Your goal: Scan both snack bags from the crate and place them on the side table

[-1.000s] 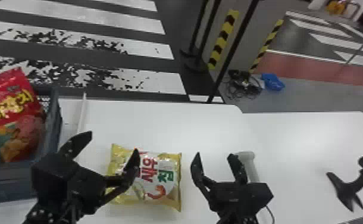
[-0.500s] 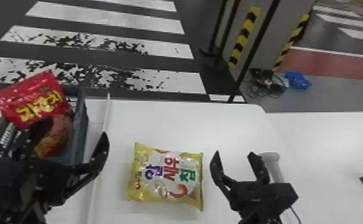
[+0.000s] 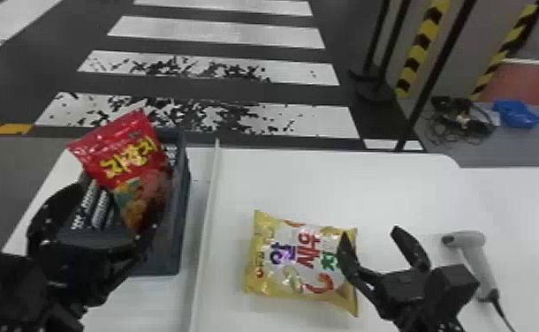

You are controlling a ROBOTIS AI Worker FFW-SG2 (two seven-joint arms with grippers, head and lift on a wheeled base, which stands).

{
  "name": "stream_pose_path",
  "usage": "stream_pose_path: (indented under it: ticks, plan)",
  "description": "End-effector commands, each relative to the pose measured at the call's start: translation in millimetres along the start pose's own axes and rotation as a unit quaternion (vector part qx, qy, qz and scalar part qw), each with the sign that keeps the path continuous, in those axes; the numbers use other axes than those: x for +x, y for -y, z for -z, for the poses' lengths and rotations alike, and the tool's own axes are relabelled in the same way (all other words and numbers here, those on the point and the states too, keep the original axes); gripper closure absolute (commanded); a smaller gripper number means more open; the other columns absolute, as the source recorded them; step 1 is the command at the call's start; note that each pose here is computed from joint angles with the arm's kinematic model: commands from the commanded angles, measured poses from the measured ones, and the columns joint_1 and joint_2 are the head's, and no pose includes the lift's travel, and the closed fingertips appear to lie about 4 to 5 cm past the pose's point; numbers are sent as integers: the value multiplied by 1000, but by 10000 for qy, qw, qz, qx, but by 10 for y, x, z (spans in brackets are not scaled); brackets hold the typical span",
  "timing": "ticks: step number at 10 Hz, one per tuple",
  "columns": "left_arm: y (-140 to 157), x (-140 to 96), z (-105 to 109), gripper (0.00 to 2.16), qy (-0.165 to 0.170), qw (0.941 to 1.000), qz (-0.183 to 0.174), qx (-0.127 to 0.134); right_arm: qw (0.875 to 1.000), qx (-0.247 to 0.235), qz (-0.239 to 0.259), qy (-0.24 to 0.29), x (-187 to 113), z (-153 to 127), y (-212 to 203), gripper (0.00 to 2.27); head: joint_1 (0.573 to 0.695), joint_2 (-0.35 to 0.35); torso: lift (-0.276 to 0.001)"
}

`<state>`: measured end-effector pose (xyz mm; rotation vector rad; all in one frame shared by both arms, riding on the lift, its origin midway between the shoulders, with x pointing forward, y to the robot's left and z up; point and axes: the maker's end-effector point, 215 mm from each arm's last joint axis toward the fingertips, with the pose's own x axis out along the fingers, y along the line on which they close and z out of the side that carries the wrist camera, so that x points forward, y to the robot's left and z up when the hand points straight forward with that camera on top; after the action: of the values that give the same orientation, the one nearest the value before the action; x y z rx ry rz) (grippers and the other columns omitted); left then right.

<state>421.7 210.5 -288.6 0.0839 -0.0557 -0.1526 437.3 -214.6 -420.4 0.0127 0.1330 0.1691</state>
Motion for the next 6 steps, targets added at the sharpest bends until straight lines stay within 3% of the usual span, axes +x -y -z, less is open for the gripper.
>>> stream_pose_path:
  ticks: [1,3,6]
  plan:
    - [-125,-45,19,33,-1,9999,-100,-58,9984,71,-291,-476,90,226,-124,83,695,-9,-95]
    - [-128,-73,80,36,-36,9999,-91,-131,9892,391,-763,-1189,156,496,-229,83,695,35,-95]
    - [-98,-73,77,36,-25,9999,-33,-149,9811,597,-670,-1714,360,536,8,73,695,39,-95]
